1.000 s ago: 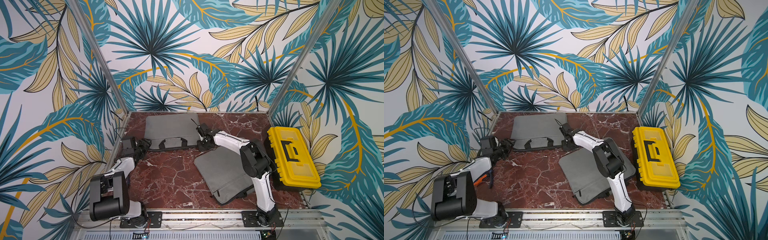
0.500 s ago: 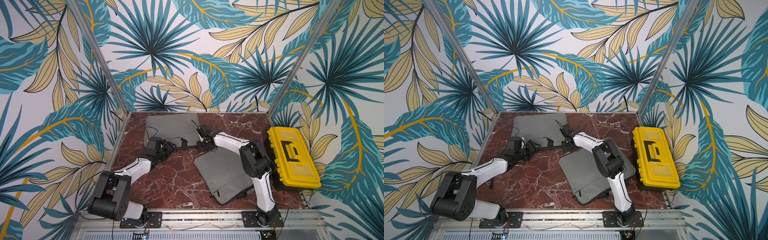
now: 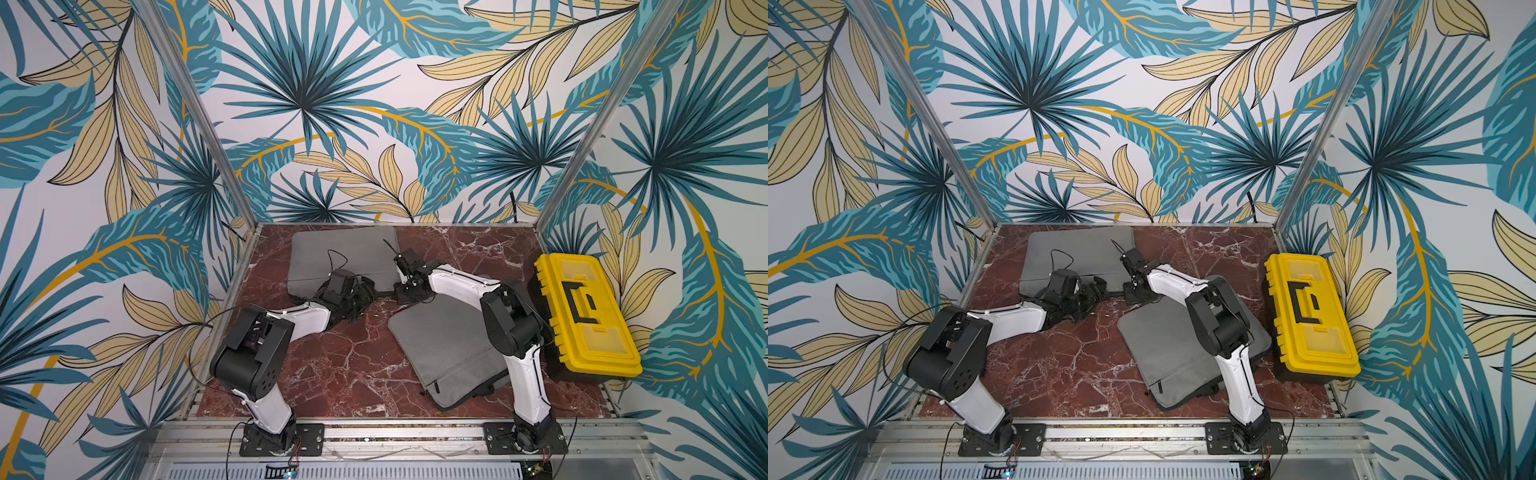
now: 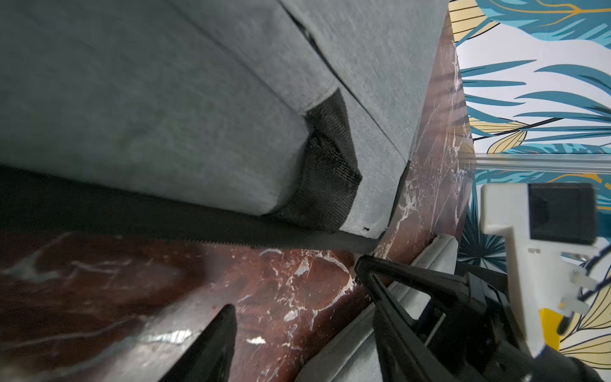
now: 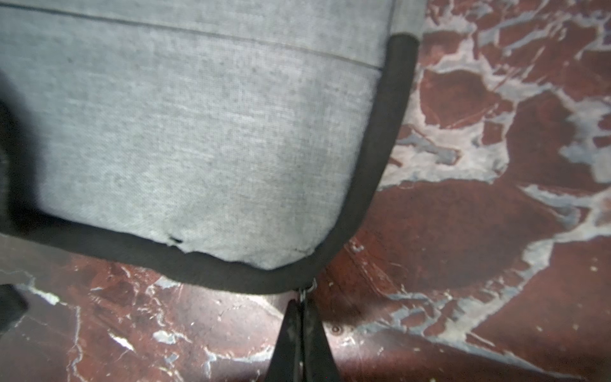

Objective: Open the zippered laptop bag and take out the laptop
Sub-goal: Unzip the zipper on the zippered laptop bag.

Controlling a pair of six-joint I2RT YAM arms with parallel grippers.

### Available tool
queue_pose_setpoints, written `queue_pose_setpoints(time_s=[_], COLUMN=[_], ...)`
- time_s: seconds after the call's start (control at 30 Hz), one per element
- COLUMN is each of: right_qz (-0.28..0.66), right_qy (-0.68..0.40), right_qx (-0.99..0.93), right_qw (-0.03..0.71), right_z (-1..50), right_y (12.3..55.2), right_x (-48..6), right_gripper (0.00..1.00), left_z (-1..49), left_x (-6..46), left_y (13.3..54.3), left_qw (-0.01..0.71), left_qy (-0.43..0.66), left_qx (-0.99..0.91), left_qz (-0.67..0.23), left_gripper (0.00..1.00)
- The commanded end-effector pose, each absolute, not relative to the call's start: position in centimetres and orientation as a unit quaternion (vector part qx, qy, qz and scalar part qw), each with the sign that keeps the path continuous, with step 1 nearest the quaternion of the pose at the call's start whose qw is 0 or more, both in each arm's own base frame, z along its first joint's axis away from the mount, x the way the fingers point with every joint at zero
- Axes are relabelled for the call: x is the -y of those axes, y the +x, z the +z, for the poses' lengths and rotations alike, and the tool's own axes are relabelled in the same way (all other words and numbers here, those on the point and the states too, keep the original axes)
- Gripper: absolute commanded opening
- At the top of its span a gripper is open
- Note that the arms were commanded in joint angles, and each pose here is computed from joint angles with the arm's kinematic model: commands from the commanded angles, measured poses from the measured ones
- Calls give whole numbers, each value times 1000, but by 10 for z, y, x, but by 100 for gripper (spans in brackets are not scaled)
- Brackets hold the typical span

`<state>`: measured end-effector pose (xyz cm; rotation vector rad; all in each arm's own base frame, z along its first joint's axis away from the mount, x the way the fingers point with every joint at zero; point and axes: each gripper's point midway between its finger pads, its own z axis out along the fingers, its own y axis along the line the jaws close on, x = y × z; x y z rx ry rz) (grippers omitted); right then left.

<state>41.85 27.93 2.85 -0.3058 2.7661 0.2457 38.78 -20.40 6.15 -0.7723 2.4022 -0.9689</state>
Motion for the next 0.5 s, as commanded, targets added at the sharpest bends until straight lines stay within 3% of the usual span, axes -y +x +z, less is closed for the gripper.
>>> queue_pose_setpoints(time_s=[0.0, 0.47], right_qz=[91, 112], right_qy=[-105, -107], right_qx=[-977, -973], right_qw=[165, 171], right_z=[36, 47], right_y=[408, 406], right_x=[-276, -284], right_gripper=[0, 0], left_z=[69, 54], left_x=[212, 235], left_y=[405, 421], left_qw=[232, 212], left_qy=[-288, -293], left_qx=[-857, -853], left_qz=[-359, -375], left_gripper=[67, 67])
